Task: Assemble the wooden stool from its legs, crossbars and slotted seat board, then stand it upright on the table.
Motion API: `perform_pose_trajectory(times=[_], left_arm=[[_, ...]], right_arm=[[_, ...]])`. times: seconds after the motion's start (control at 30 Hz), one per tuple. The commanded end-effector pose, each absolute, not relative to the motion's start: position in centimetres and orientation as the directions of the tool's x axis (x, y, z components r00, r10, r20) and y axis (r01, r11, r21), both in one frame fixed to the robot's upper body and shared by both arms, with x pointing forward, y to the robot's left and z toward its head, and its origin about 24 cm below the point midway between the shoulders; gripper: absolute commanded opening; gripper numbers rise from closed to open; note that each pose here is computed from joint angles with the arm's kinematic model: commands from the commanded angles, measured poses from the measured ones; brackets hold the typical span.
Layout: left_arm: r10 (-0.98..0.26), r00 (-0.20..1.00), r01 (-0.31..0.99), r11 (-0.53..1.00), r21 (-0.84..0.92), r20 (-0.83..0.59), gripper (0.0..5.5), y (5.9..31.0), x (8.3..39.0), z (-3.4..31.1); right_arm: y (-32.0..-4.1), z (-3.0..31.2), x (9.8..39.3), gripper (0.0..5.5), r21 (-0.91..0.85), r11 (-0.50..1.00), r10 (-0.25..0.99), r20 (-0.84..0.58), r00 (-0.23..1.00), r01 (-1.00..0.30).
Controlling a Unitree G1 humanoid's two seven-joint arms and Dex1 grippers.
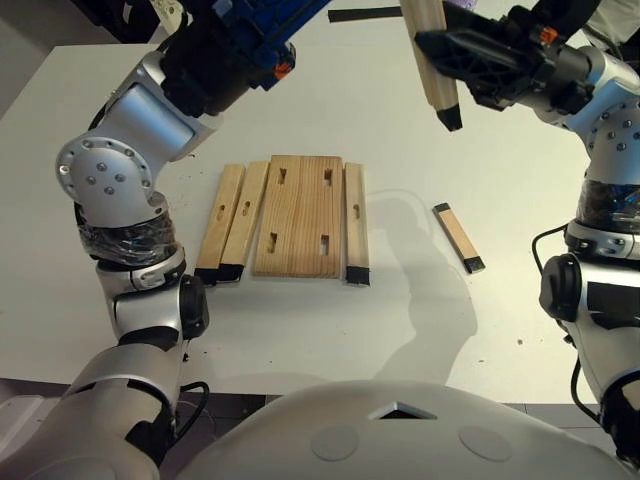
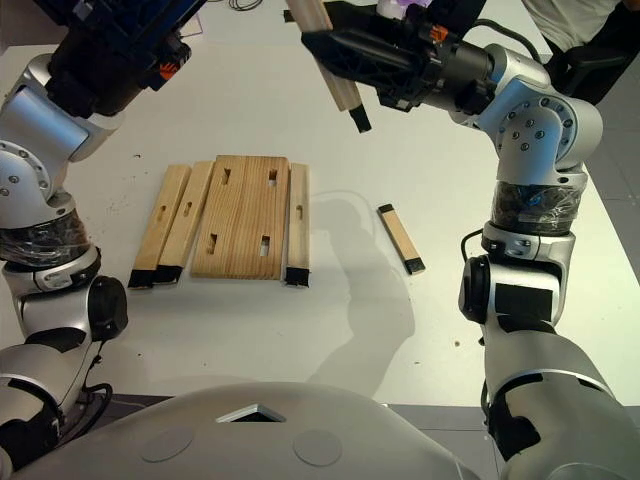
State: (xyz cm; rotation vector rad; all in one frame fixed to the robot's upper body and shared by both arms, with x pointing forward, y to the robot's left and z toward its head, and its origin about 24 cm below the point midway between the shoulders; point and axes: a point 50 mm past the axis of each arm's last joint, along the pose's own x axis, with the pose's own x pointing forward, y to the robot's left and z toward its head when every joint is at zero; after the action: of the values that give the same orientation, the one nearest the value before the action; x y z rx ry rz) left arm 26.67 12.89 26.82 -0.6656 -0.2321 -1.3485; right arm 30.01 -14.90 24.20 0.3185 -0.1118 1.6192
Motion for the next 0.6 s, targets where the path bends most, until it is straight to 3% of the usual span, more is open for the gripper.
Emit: perform_pose_trajectory(times=[0.03, 0.6], left_arm=[[-0.849, 0.199, 0.962, 0.074, -0.262, 0.49, 3.53, 12.8, 26.4, 27.0], [-0.878, 0.167, 0.98, 0.096, -0.176, 0.449, 3.53, 13.0, 26.0, 25.9]], right_arm=[[-15.1, 24.1, 29.9, 2.08, 0.095, -0.11, 0.979, 0.183, -0.091, -0.989], [-15.1, 23.0, 30.2, 2.08, 0.06, -0.16, 0.986, 0.056, -0.156, -0.985]])
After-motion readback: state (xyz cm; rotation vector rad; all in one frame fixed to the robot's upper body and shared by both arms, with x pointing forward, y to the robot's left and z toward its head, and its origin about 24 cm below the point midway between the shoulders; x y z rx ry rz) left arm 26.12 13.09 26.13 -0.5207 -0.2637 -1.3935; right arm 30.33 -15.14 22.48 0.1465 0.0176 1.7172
